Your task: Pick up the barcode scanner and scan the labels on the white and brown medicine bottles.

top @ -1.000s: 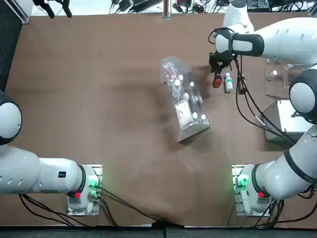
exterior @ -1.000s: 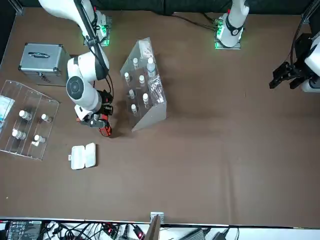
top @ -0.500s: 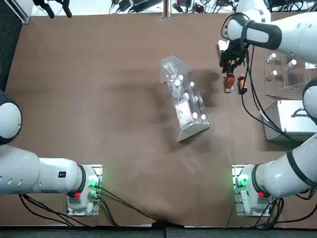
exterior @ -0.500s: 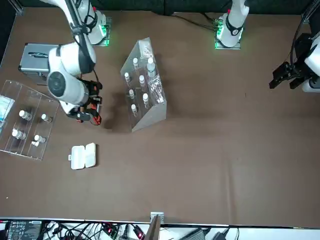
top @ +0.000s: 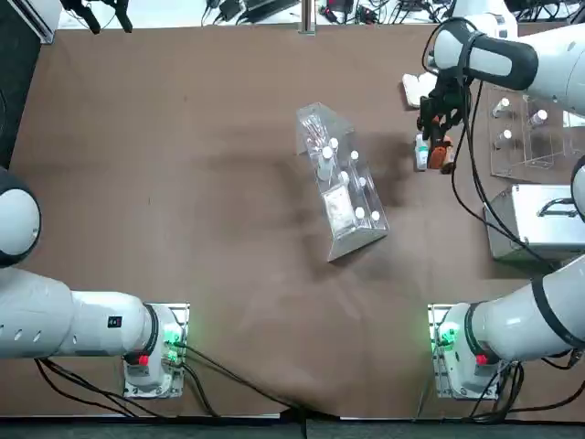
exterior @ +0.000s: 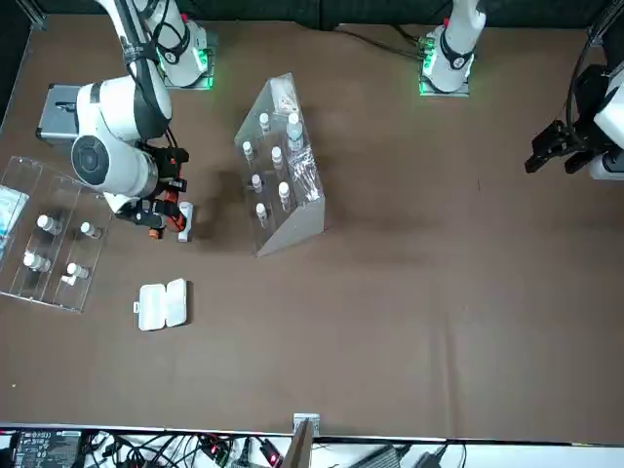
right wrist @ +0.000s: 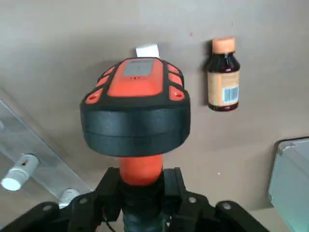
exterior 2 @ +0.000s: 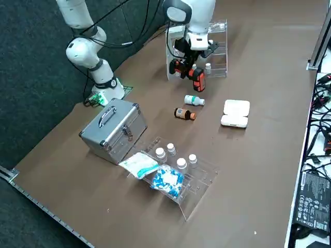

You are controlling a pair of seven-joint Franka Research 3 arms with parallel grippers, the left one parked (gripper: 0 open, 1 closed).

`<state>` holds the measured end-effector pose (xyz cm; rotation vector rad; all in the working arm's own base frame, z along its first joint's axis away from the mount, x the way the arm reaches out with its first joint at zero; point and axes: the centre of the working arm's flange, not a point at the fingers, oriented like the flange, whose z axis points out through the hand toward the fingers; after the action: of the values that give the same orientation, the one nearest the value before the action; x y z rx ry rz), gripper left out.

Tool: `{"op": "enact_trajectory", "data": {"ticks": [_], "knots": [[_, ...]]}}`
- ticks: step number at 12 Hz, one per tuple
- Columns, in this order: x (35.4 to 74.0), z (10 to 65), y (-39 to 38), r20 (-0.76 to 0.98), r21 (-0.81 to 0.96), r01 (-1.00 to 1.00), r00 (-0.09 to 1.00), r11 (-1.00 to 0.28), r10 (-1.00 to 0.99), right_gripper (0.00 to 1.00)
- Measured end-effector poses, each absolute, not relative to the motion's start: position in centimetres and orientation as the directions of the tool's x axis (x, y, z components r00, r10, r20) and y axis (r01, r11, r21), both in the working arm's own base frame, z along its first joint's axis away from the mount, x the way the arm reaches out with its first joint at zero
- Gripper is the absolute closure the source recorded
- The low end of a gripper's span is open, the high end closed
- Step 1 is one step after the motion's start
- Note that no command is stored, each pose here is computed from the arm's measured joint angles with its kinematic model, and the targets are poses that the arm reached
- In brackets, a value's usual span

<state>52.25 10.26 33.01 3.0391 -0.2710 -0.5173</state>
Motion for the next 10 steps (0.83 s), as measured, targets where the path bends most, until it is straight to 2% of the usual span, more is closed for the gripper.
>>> {"op": "enact_trajectory", "data": {"ticks": [10], "knots": [[49.5,30.8,9.6,-0.355,0.088,-0.164,0.917,-0.982,-0.185,0.57]]}}
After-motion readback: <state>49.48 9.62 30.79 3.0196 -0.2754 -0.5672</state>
